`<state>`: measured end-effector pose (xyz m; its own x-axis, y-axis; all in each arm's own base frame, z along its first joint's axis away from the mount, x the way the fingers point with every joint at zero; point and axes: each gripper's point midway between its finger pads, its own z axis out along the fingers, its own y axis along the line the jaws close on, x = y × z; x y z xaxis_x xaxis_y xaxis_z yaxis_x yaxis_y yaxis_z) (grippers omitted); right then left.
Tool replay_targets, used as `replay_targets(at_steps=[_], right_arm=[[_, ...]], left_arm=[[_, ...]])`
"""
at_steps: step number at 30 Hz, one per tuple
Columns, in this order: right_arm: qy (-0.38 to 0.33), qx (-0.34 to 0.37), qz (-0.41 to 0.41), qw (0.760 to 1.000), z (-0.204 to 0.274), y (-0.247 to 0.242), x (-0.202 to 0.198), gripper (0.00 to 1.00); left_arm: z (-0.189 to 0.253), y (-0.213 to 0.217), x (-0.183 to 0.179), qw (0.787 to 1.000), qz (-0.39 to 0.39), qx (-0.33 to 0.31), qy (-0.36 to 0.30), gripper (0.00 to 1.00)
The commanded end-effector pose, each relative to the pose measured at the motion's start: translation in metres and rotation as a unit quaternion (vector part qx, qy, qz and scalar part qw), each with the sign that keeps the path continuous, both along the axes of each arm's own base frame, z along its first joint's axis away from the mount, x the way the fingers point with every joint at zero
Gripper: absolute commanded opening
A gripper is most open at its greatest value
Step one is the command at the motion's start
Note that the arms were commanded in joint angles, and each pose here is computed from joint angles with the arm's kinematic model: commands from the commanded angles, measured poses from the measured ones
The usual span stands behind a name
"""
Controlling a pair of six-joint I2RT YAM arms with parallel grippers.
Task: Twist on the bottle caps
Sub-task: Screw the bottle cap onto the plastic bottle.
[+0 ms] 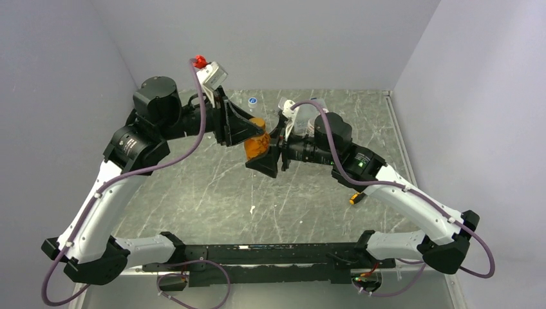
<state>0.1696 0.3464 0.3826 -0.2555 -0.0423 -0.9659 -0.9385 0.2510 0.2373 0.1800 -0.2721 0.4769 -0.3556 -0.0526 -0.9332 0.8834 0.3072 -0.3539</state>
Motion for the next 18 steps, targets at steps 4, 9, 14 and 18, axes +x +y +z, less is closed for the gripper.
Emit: replay_targets(at_steps=[4, 9, 14, 18], right_arm=[[-0.014, 0.017, -0.103, 0.994, 0.015, -0.009, 0.038, 0.12], [-0.024, 0.057, -0.007, 0.998, 0.033, -0.001, 0.007, 0.12], [-0.054, 0.097, 0.124, 0.986, 0.052, -0.002, -0.039, 0.12], [-0.066, 0.113, 0.191, 0.973, 0.063, -0.007, -0.063, 0.12]], left_arm=[[-0.009, 0.007, -0.011, 1.000, 0.002, 0.020, 0.019, 0.09], [-0.006, 0.004, -0.028, 0.999, -0.045, 0.006, 0.000, 0.10], [-0.003, 0.003, -0.052, 0.994, -0.112, -0.005, -0.010, 0.07], [0.001, 0.003, -0.072, 0.986, -0.166, -0.022, -0.016, 0.06]])
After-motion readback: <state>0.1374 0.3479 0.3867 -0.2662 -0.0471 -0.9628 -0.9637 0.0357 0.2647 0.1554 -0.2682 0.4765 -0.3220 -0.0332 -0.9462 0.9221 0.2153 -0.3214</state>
